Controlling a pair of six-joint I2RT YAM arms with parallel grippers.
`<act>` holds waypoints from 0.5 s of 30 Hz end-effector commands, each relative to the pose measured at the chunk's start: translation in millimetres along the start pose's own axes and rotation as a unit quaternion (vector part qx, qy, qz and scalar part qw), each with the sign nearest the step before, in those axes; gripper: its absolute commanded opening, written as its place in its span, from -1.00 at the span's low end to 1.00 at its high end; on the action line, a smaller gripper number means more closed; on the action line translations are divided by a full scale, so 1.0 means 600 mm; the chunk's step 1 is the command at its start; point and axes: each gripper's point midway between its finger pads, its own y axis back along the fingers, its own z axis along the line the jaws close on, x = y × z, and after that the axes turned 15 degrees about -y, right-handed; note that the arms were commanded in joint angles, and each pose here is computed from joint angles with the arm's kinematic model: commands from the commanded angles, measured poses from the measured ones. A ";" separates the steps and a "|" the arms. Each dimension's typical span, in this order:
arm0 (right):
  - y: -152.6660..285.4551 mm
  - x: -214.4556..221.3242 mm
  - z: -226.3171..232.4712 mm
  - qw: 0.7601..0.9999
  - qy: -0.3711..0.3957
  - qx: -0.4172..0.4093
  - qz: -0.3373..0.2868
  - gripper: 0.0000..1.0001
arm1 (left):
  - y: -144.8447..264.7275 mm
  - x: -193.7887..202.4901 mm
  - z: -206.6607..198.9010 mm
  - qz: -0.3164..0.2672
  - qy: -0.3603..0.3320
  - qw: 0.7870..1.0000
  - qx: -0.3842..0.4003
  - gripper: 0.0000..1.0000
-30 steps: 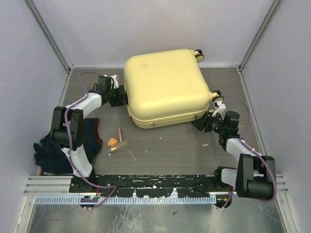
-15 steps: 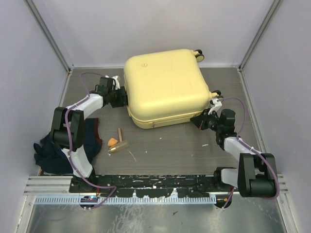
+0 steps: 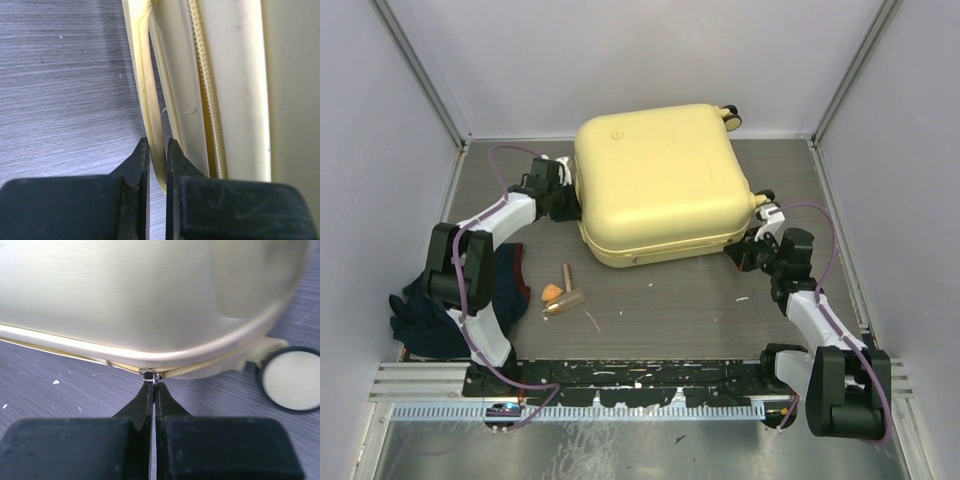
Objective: Pack the luggage
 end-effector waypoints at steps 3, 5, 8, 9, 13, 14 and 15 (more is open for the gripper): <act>0.044 -0.091 -0.060 0.994 0.069 0.050 -0.067 -0.99 | 0.031 0.057 0.100 0.079 -0.043 0.994 -0.059 -1.00; 0.054 -0.098 -0.075 0.993 0.079 0.056 -0.067 -0.99 | 0.032 0.047 0.115 0.076 -0.044 0.994 -0.059 -1.00; 0.064 -0.108 -0.094 0.990 0.105 0.061 -0.069 -0.99 | 0.031 0.033 0.133 0.072 -0.046 0.995 -0.060 -1.00; 0.066 -0.112 -0.100 0.989 0.114 0.062 -0.072 -0.99 | 0.030 0.028 0.138 0.069 -0.048 0.995 -0.061 -1.00; 0.071 -0.132 -0.125 0.985 0.132 0.065 -0.089 -0.99 | 0.025 0.010 0.156 0.063 -0.055 0.994 -0.063 -1.00; 0.071 -0.138 -0.130 0.984 0.138 0.066 -0.094 -0.99 | 0.023 0.006 0.158 0.062 -0.058 0.995 -0.061 -1.00; 0.070 -0.146 -0.136 0.982 0.142 0.067 -0.101 -0.99 | 0.021 0.003 0.159 0.062 -0.061 0.994 -0.059 -1.00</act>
